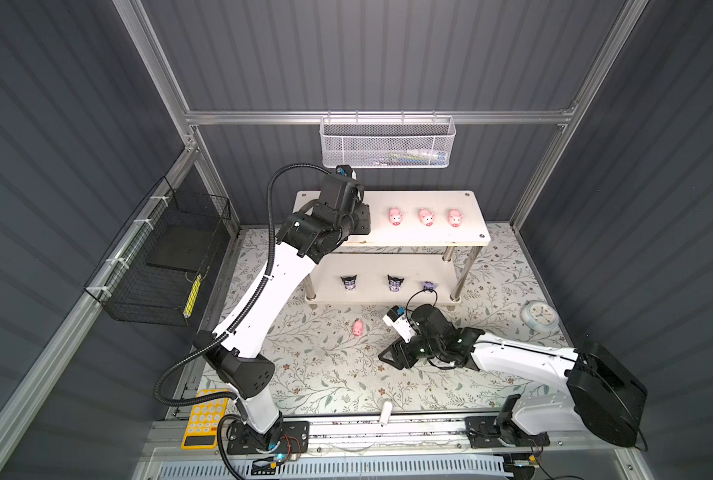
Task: Place and organize the plastic toys onto the shelf
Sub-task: 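Lower the pink pig onto the top shelf beside the other pigs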
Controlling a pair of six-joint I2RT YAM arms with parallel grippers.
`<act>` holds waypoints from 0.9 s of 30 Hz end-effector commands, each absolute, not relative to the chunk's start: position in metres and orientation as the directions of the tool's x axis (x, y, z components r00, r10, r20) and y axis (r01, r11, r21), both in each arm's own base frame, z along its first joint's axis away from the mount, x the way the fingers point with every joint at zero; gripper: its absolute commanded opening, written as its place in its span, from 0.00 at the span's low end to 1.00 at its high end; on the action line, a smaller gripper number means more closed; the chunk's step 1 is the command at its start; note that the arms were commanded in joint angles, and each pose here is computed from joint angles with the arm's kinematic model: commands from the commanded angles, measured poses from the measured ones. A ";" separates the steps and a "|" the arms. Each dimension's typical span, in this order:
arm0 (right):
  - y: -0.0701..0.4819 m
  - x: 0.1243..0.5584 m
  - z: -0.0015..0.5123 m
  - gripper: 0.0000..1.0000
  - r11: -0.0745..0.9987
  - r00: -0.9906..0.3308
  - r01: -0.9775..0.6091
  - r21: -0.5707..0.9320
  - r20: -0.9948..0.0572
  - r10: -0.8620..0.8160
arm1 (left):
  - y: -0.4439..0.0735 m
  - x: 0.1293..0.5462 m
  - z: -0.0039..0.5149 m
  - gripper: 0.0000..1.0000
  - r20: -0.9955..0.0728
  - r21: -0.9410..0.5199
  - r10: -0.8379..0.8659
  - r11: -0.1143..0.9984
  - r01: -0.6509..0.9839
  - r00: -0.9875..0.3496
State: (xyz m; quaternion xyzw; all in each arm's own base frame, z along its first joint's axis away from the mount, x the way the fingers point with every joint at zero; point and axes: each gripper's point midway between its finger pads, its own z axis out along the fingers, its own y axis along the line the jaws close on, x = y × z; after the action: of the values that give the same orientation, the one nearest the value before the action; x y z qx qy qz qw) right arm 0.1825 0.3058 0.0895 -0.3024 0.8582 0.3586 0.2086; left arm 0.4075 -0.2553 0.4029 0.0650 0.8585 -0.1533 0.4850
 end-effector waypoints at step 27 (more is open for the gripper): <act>0.310 0.189 0.088 0.59 0.562 -0.734 -0.663 0.494 -0.574 -0.361 | -0.262 0.443 0.392 0.33 -0.868 -0.129 -0.015 0.972 0.198 -0.496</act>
State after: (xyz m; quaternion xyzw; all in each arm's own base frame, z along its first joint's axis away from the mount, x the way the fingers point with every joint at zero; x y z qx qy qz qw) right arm 0.1843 0.3072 0.0838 -0.3009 0.8610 0.3558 0.2038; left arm 0.4418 -0.2640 0.3873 0.0506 0.8602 -0.1150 0.4943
